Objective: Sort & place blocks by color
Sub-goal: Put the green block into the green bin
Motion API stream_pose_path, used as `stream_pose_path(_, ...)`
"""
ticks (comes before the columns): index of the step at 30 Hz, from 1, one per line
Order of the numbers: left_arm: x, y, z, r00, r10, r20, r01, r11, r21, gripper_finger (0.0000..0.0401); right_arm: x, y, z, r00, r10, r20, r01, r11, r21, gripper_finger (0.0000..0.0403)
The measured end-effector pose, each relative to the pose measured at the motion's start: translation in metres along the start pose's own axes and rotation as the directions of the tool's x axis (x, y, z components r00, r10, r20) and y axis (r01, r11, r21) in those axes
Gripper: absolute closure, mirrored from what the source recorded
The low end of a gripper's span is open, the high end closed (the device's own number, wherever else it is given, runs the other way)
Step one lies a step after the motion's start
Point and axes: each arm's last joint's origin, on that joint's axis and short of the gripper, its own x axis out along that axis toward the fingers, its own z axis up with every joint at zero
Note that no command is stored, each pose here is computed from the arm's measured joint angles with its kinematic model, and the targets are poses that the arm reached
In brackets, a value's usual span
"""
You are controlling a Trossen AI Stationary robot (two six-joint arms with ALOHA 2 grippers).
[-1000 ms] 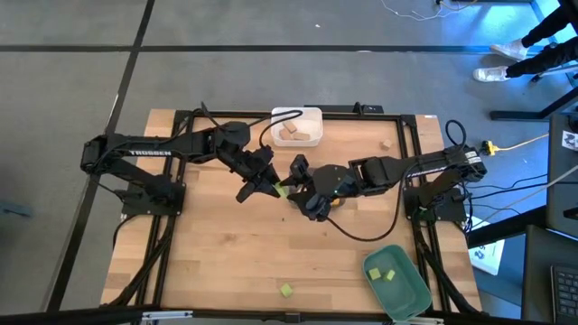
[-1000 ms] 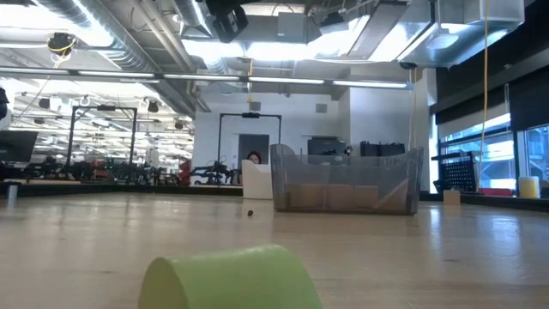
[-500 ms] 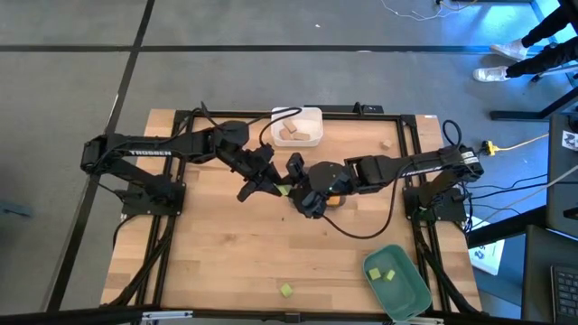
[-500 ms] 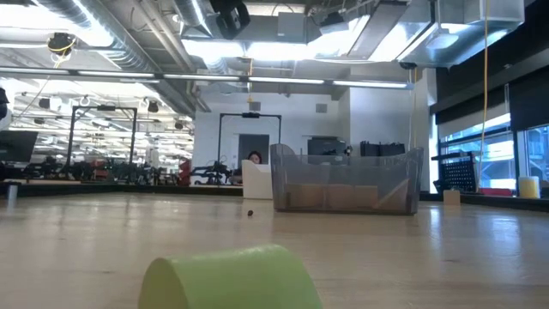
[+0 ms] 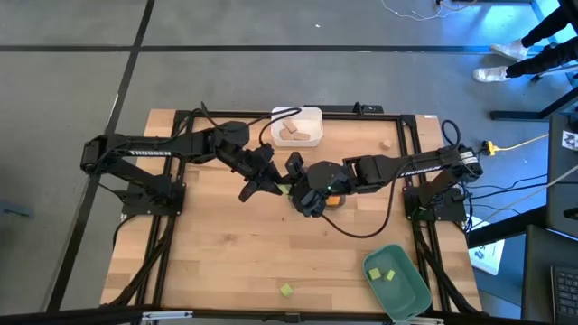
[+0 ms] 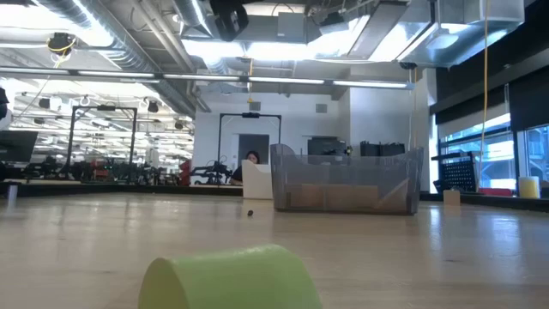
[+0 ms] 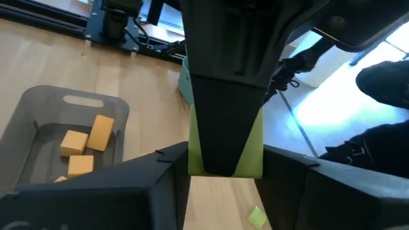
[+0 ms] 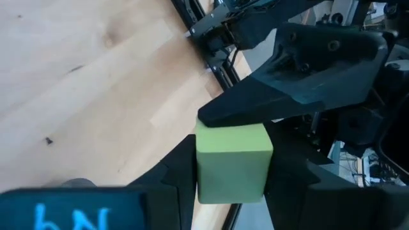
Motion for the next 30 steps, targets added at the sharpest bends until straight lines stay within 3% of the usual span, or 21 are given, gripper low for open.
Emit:
stream_pose_path(5,-0.001,0.004,-0.005,0.996,0.082,-0.038,-0.081,0.996,0.023,0.0228,-0.004,0.001,0.002,0.994,-0.067,-0.088,0.066,0.998,-0.011,0.0271)
stream_pose_path(9,-0.003,0.010,-0.010,0.978,0.197,-0.074,-0.191,0.979,0.074,0.0217,-0.020,0.002,0.009,0.985,-0.126,-0.121,0.131,0.991,0.031,0.0271)
stream_pose_path(13,-0.005,0.016,-0.012,0.961,0.264,-0.088,-0.256,0.962,0.090,0.0217,-0.044,0.005,0.010,0.972,-0.145,-0.187,0.177,0.970,0.169,0.0271)
stream_pose_path(16,-0.007,0.018,-0.011,0.959,0.272,-0.081,-0.264,0.960,0.096,0.0217,-0.069,0.009,0.009,0.967,-0.135,-0.216,0.201,0.925,0.322,0.0271)
stream_pose_path(21,-0.008,0.019,-0.011,0.957,0.277,-0.081,-0.265,0.954,0.138,0.0216,-0.108,0.029,0.013,0.977,-0.028,-0.211,0.146,0.812,0.565,0.0271)
stream_pose_path(24,-0.008,0.019,-0.011,0.957,0.277,-0.081,-0.261,0.951,0.167,0.0215,-0.125,0.046,0.013,0.974,0.096,-0.206,0.073,0.727,0.683,0.0271)
stream_pose_path(27,-0.007,0.019,-0.011,0.958,0.277,-0.079,-0.260,0.950,0.171,0.0215,-0.136,0.062,0.014,0.943,0.275,-0.188,-0.010,0.589,0.808,0.0271)
stream_pose_path(30,-0.007,0.019,-0.011,0.958,0.277,-0.079,-0.260,0.950,0.171,0.0215,-0.144,0.078,0.014,0.859,0.489,-0.151,-0.067,0.400,0.914,0.0271)
